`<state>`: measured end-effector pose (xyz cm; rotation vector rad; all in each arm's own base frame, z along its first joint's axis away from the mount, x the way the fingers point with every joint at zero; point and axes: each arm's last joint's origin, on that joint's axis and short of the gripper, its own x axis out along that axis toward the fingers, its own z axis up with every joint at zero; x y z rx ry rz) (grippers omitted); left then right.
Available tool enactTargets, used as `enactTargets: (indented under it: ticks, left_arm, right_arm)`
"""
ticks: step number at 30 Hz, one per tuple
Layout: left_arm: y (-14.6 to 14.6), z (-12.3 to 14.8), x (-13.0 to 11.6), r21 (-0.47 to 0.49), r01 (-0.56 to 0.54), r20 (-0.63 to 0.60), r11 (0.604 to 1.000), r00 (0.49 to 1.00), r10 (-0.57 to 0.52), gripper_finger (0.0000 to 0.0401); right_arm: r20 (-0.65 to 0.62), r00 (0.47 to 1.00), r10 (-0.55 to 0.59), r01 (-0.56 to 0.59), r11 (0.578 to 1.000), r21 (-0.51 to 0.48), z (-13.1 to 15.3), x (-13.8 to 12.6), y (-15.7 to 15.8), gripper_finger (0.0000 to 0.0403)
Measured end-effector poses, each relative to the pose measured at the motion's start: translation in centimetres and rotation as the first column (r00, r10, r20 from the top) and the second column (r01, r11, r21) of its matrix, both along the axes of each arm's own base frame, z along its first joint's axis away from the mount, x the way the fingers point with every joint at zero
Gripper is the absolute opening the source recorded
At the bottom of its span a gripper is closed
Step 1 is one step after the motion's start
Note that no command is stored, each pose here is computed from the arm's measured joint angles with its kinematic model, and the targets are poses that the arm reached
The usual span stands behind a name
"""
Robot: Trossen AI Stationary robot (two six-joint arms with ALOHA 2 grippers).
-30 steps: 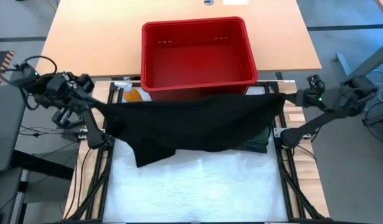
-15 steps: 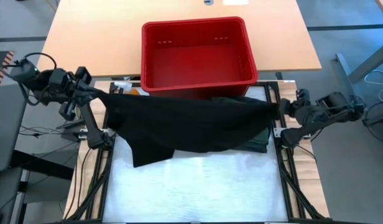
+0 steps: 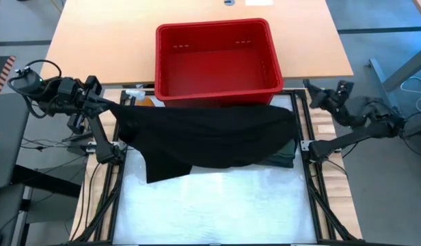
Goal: Fold laundry
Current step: Fold the black shirt
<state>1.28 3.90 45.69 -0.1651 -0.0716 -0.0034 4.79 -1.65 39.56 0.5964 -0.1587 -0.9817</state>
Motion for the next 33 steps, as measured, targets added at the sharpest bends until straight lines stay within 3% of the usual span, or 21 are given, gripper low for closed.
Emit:
enactTargets:
  ticks: [3,5,8,11,15,21,27,33]
  left_arm:
    - [-0.1,-0.1,0.0,0.000,0.030,-0.002,1.000,1.000,-0.030,0.0000]
    - [-0.2,-0.3,0.0,-0.001,0.041,-0.011,0.999,0.999,-0.041,0.0000]
    - [-0.5,-0.8,0.1,-0.003,0.043,-0.031,0.999,0.999,-0.043,0.0000]
    - [-0.7,-1.2,0.2,-0.017,0.052,-0.046,0.999,0.998,-0.052,0.0000]
    - [-0.8,-1.5,0.3,-0.032,0.062,-0.059,0.998,0.996,-0.064,0.0000]
    - [-0.8,-1.5,0.3,-0.033,0.069,-0.058,0.997,0.996,-0.071,0.0000]
    - [-0.9,-1.5,0.3,-0.048,0.086,-0.057,0.995,0.994,-0.089,0.0000]
    - [-0.9,-1.5,0.3,-0.069,0.087,-0.057,0.994,0.994,-0.091,0.0000]
  right_arm:
    - [-0.100,0.972,0.211,-0.207,0.977,0.052,-0.3,0.7,0.4,0.0109]
    - [-0.178,0.948,0.263,-0.238,0.959,0.151,-1.4,1.3,0.5,0.0122]
    - [-0.293,0.939,0.179,-0.067,0.932,0.356,-3.8,1.8,0.5,0.0146]
    - [-0.407,0.912,0.054,0.154,0.874,0.461,-5.1,2.1,0.4,0.0175]
    - [-0.432,0.896,0.099,0.153,0.846,0.511,-5.9,3.5,0.0,0.0214]
    - [-0.555,0.823,0.122,0.301,0.736,0.606,-9.2,3.6,-1.2,0.0242]
    - [-0.535,0.831,0.153,0.248,0.760,0.601,-11.0,4.4,-2.4,0.0243]
    - [-0.537,0.813,0.226,0.222,0.732,0.644,-13.1,4.7,-3.4,0.0239]
